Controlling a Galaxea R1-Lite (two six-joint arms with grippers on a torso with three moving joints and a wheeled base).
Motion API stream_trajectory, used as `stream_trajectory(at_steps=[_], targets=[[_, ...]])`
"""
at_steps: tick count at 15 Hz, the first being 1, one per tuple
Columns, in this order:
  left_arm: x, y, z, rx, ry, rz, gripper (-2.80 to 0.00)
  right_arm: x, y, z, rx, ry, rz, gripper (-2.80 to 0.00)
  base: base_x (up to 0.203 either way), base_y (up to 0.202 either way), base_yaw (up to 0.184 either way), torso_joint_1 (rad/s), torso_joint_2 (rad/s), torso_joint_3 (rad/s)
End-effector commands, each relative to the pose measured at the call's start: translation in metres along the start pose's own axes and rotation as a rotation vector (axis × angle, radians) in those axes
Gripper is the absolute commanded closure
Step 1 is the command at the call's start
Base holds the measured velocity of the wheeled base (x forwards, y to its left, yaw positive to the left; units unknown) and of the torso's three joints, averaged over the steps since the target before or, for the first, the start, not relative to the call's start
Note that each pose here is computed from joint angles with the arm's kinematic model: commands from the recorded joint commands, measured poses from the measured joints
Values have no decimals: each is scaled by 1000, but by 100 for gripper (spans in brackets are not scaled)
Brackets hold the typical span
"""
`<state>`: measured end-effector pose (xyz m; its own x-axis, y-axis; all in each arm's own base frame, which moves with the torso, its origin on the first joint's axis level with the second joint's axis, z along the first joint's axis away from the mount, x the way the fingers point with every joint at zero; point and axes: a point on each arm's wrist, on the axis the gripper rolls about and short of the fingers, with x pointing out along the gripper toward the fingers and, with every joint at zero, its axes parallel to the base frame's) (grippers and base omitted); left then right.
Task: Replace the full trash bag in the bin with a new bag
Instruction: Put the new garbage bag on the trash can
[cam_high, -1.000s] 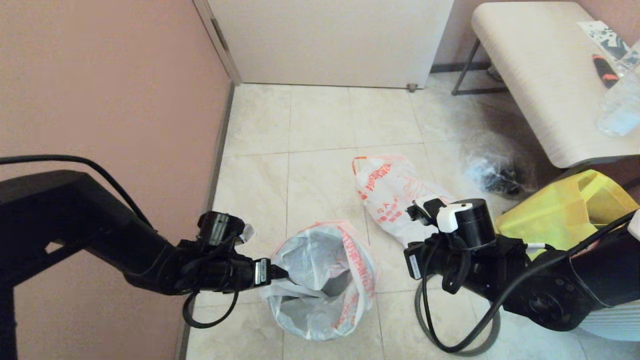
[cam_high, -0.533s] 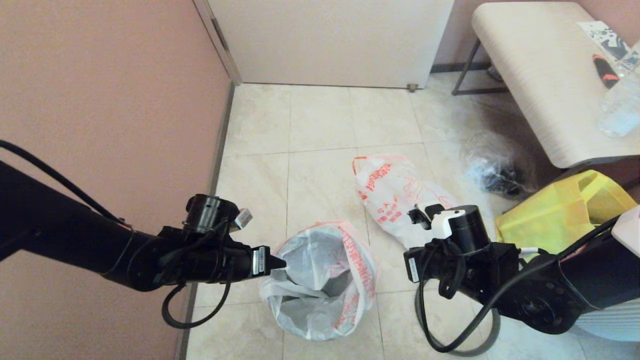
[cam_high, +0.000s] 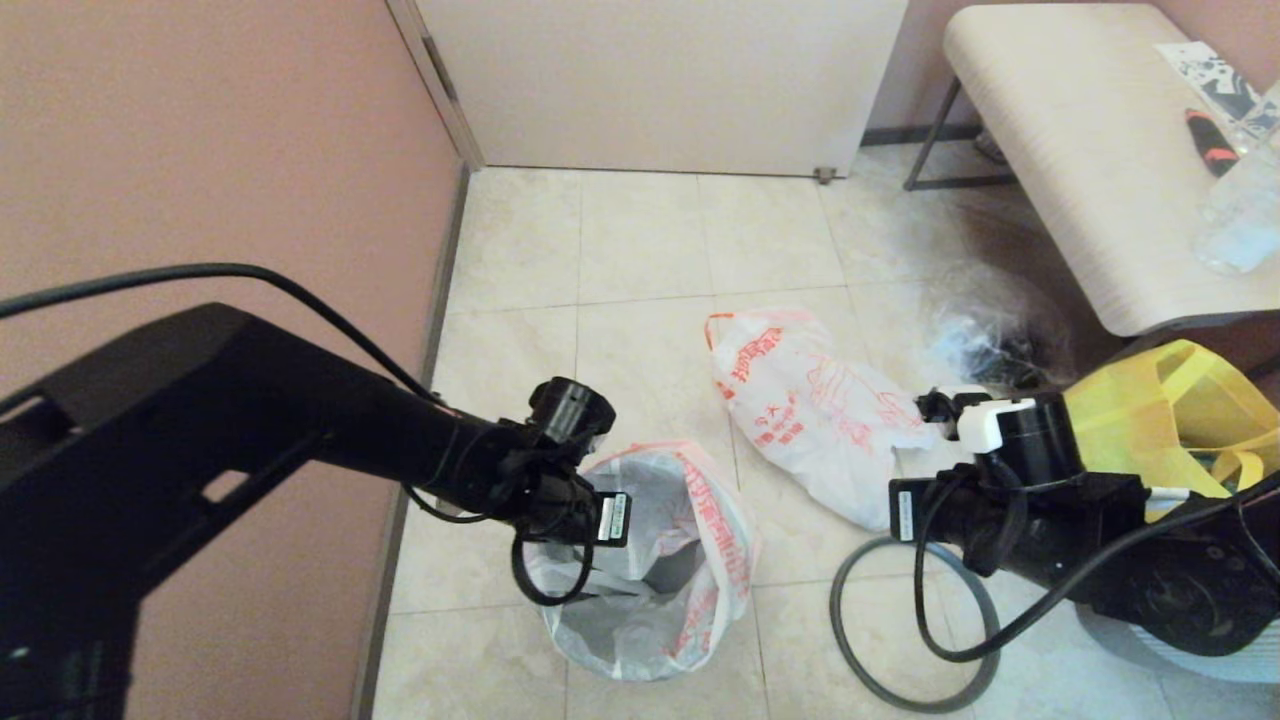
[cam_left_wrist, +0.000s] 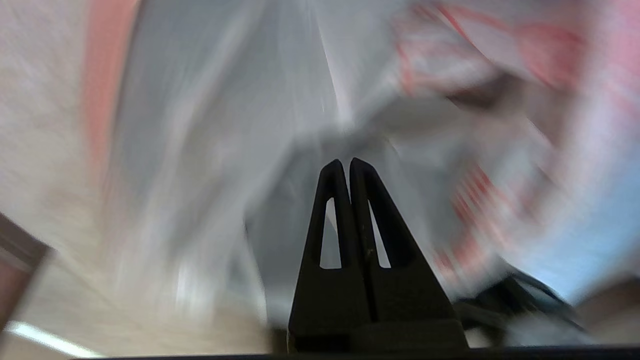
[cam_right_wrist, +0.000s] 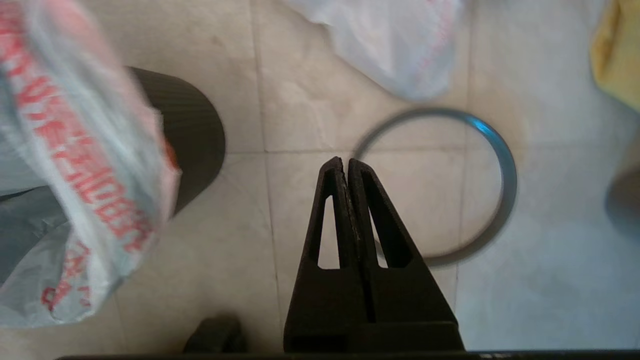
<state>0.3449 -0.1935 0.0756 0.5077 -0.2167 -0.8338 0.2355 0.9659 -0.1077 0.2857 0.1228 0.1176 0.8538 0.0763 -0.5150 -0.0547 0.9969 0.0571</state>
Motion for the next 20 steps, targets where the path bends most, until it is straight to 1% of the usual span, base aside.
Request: stream_trajectory(at_steps=[1,2,4,6,7,8,9,10,11,12,14,17,20], targets=[[78,-10,-3,62,87,64,0,-8,-20,5,66,-4,15,0,0,0,0,0,0,0],[98,-14,0,94,89,86,0,-7,-29,6,100,4,26,0,0,0,0,0,0,0],[131,-17,6,155,93,125,0,-3,-47,9,145,5,20,0,0,0,0,0,0,0],[160,-11,4,225,140,156,0,-3,-61,12,174,2,18,0,0,0,0,0,0,0],[173,-4,-2,276,182,170,0,-5,-66,15,186,-1,40,0,0,0,0,0,0,0],[183,2,-9,315,217,179,0,-8,-72,17,199,-5,71,0,0,0,0,0,0,0],[191,7,-15,323,235,196,0,-12,-76,19,207,-9,100,0,0,0,0,0,0,0],[198,11,-17,322,222,221,0,-18,-79,20,214,-12,152,0,0,0,0,0,0,0],[200,13,-14,316,186,231,0,-24,-81,21,217,-15,188,0,0,0,0,0,0,0],[199,15,-10,307,162,234,0,-27,-81,21,217,-18,195,0,0,0,0,0,0,0],[189,13,-2,288,140,233,0,-34,-80,24,235,-38,203,0,0,0,0,0,0,0],[163,5,12,213,92,220,0,-52,-81,31,236,-91,213,0,0,0,0,0,0,0],[128,-9,23,170,32,195,0,-69,-81,32,232,-128,216,0,0,0,0,0,0,0]])
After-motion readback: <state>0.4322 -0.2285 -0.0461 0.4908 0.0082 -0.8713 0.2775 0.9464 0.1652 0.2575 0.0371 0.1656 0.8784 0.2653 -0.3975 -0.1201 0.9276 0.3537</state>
